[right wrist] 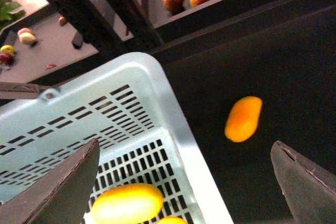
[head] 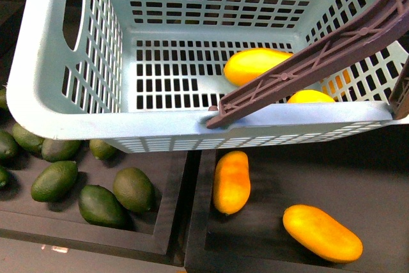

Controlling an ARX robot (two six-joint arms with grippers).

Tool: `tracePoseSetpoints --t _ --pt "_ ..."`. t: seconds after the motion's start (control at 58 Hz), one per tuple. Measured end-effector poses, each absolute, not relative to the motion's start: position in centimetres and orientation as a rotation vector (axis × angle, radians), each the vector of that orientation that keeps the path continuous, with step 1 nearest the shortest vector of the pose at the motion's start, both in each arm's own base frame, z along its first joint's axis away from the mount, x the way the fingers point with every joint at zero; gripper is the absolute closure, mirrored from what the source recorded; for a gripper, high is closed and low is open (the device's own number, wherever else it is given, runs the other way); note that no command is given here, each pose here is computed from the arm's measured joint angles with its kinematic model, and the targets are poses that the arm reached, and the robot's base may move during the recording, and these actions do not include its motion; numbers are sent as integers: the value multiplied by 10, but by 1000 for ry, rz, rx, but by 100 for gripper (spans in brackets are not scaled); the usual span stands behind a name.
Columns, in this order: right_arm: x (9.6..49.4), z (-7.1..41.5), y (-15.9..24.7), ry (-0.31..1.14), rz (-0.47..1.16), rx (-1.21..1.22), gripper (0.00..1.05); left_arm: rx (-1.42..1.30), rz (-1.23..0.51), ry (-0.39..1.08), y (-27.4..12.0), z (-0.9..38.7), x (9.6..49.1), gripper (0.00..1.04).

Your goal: Pick lemon and mango into basket

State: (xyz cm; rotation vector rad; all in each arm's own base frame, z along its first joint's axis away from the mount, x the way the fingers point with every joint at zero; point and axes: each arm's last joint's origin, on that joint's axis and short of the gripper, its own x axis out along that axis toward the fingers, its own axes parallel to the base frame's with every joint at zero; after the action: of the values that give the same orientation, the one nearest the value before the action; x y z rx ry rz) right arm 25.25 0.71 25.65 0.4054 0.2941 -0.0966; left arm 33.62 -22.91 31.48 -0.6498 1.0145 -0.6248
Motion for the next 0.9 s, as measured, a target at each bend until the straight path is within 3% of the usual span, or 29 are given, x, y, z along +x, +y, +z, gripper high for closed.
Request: tracePoseSetpoints --t 0.069,0.103,0.19,0.414,0.569,0.897 --pt "246 253 2 207 -49 338 17 -652 -627 1016 -229 315 336 97" --pt "239 251 1 95 -18 249 24 -652 -628 1018 -229 315 336 97" --pt "227 241 1 14 0 128 37 -652 -630 1018 -229 315 336 97" --pt "199 216 0 10 2 28 72 -650 -626 1017 -229 314 336 97" --pt "179 201 0 11 1 7 103 -651 -626 1017 -229 314 336 97" --pt "153 184 0 10 1 6 103 -651 -627 1017 -229 314 336 97"
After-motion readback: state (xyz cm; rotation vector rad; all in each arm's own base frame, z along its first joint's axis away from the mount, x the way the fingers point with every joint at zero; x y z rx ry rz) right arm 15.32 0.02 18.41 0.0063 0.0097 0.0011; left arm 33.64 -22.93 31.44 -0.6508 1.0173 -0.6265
